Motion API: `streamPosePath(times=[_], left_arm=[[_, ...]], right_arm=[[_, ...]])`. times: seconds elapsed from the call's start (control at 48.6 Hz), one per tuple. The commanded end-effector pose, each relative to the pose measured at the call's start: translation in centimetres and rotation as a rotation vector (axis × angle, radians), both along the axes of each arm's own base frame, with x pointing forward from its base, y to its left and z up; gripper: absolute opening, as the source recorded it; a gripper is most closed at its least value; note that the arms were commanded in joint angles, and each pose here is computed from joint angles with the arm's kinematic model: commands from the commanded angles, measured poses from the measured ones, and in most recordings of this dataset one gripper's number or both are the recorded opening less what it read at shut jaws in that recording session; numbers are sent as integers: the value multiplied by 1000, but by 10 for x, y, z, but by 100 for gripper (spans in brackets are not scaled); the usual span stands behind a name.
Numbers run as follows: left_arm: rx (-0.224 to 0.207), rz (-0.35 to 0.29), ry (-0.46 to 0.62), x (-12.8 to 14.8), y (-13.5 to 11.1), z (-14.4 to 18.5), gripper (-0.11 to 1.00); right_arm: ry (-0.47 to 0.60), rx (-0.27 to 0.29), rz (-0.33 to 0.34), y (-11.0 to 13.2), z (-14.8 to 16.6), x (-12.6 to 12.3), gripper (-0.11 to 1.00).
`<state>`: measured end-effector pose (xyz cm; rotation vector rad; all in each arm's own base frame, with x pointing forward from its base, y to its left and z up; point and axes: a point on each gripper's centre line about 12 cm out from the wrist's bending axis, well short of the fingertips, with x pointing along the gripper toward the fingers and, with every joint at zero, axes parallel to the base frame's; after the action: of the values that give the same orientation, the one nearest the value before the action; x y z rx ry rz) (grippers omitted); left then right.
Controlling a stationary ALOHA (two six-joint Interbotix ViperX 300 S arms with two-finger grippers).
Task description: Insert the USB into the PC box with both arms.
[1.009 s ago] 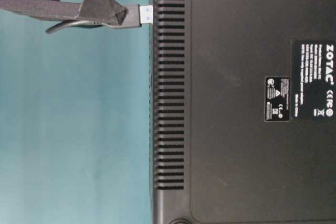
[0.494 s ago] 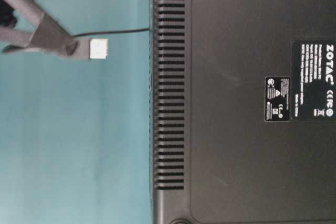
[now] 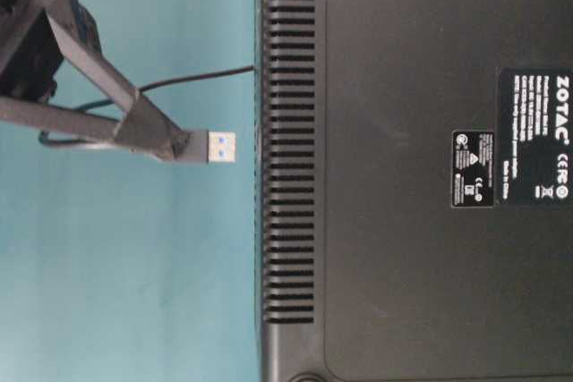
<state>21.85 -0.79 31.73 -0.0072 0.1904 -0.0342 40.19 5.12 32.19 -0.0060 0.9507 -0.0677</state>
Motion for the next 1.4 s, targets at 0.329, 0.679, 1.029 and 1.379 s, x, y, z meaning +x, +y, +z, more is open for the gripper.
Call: streamPosePath(times=[0.329,0.679,1.029,1.379], left_arm=[[1,-2,-18,1,0,5,0],[1,-2,-17,1,0,4,0],[-18,2,-30,-1,0,6,0],[-50,6,-50,-5,0,9,0]], right_arm=[[38,-16,-4,1,13,-1,11],[48,-16,3,6,9,1,11],[49,-16,11,8,6,2,11],[72,-16,24,14,-6,1,11]])
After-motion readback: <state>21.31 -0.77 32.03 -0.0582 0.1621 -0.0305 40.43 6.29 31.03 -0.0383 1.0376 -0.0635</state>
